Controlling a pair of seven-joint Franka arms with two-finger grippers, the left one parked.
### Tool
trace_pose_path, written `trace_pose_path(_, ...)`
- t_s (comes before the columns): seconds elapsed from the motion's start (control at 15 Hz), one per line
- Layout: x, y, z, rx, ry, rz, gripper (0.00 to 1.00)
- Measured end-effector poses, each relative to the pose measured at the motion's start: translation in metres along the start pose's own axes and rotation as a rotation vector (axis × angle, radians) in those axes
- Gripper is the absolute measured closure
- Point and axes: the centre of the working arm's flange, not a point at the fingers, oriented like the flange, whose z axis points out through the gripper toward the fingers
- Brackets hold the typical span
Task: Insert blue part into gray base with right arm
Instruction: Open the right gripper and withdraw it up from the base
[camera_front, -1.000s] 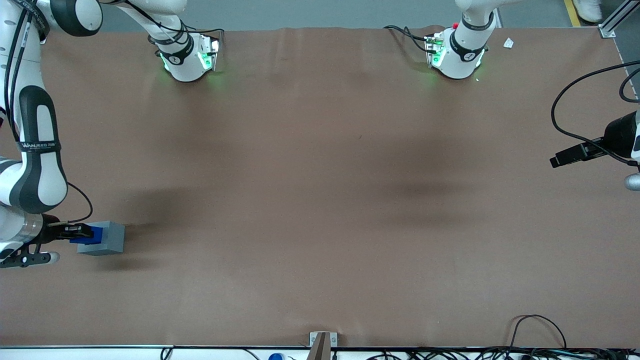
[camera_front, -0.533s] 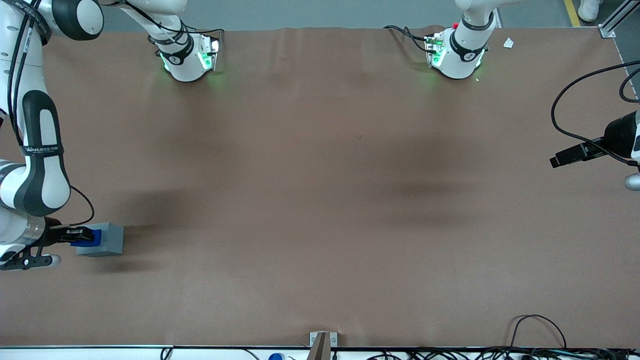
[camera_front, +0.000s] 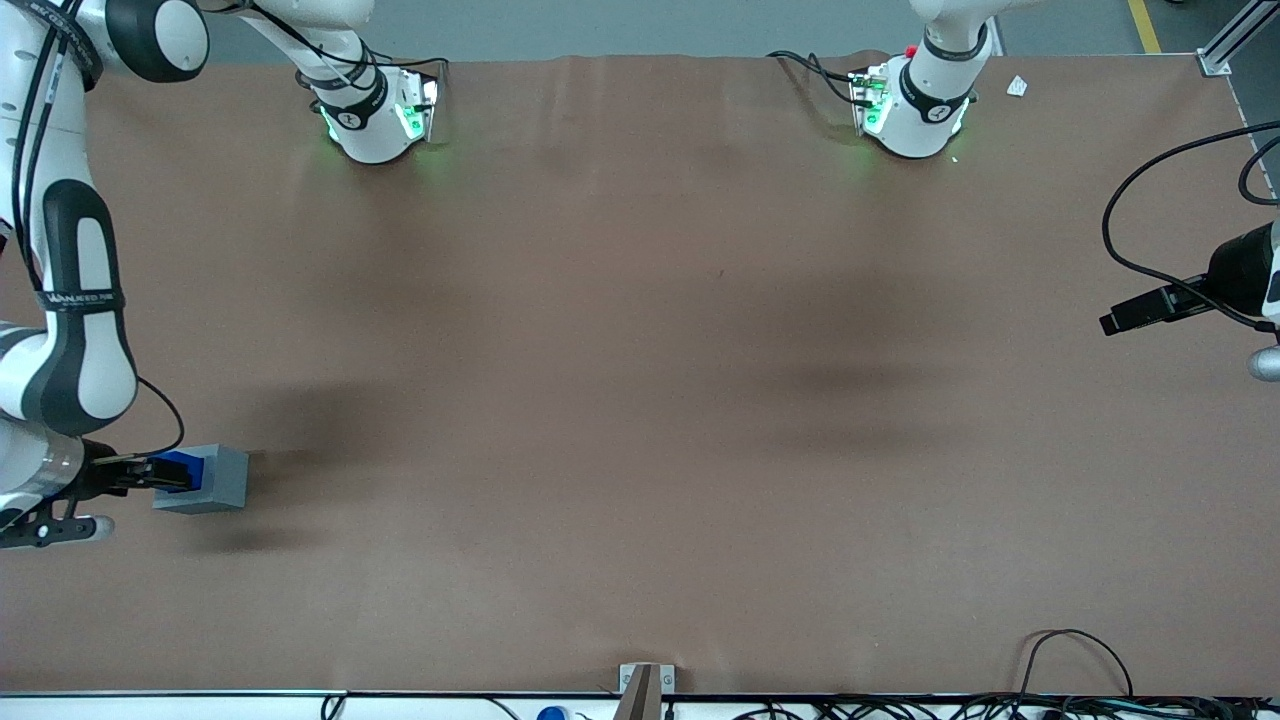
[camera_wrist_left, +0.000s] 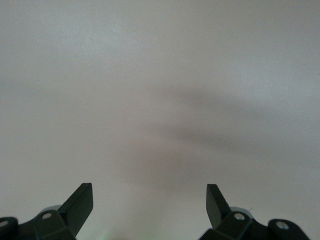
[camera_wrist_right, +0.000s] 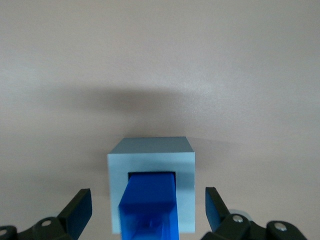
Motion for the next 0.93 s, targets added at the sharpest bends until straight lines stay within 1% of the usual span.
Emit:
trace_pose_path(0.2, -0.008, -0.013, -0.075, 0.008, 0.000, -0.014, 0.00)
trace_pose_path(0.4, -0.024, -0.042, -0.158, 0.006, 0.023, -0.047, 0.00)
trace_pose_path(0.53, -0.036, -0.068, -0.204, 0.005, 0.025, -0.071, 0.00)
trace_pose_path(0.6, -0.043, -0.083, -0.223, -0.012, 0.016, -0.075, 0.00)
trace_pose_path(0.67, -0.049, -0.099, -0.240, -0.040, 0.006, -0.077, 0.00)
trace_pose_path(0.73, -0.054, -0.114, -0.256, -0.058, 0.009, -0.078, 0.00)
trace_pose_path(0.87, -0.066, -0.140, -0.288, -0.068, 0.029, -0.058, 0.00)
trace_pose_path(0.93, -0.076, -0.150, -0.304, -0.066, 0.027, -0.035, 0.00)
